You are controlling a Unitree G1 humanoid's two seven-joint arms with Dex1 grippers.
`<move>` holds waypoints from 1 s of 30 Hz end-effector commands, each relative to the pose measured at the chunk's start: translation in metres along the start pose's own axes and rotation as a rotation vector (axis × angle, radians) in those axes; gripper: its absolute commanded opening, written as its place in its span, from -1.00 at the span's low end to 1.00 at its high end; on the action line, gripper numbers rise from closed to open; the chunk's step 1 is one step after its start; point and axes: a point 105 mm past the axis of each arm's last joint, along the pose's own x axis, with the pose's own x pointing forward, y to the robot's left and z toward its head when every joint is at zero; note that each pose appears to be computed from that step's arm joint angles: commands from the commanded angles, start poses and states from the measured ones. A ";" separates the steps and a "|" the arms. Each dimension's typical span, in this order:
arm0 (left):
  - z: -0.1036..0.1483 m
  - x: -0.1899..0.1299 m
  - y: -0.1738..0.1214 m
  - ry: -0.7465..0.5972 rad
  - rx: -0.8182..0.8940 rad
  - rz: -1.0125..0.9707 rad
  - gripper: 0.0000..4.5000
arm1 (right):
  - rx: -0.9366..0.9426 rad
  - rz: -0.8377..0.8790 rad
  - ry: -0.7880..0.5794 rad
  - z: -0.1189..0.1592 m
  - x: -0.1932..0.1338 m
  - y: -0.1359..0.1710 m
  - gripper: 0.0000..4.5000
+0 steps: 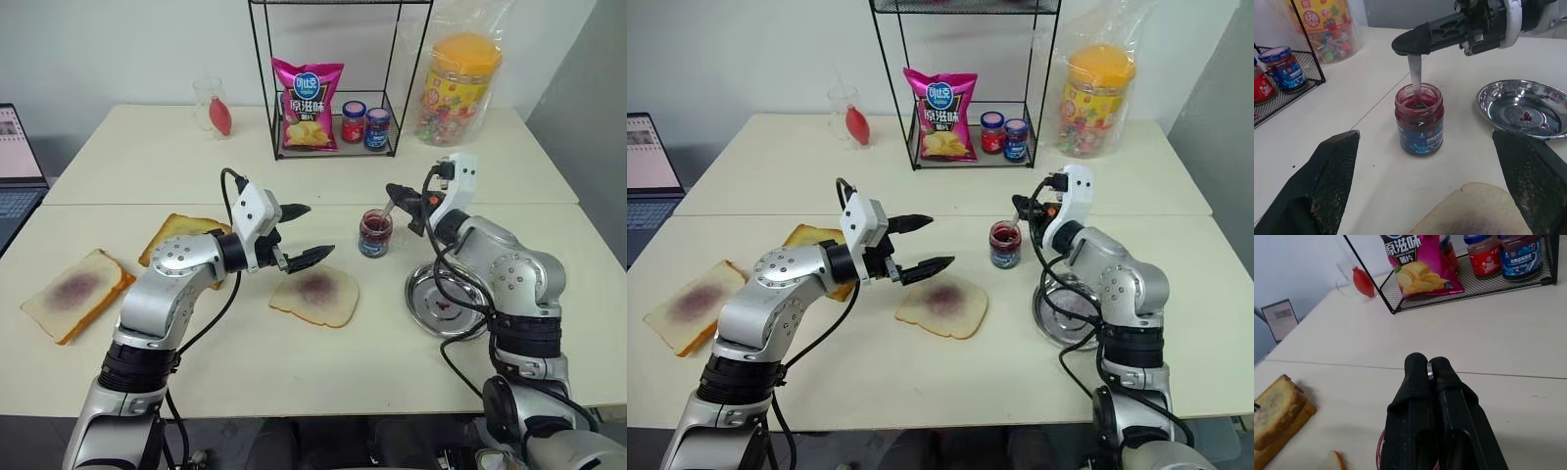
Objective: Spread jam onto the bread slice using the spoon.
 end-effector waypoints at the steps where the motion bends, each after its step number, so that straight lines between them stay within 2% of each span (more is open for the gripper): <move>1: 0.013 -0.002 0.001 -0.036 0.035 0.003 1.00 | 0.042 0.024 -0.053 0.018 -0.003 0.008 -0.98; 21: 0.013 -0.001 0.001 -0.034 0.045 -0.008 1.00 | 0.083 -0.025 -0.089 0.030 -0.006 -0.004 -0.98; 30: 0.012 -0.001 0.001 -0.031 0.051 -0.017 1.00 | 0.224 -0.036 -0.090 0.027 -0.008 -0.006 -0.98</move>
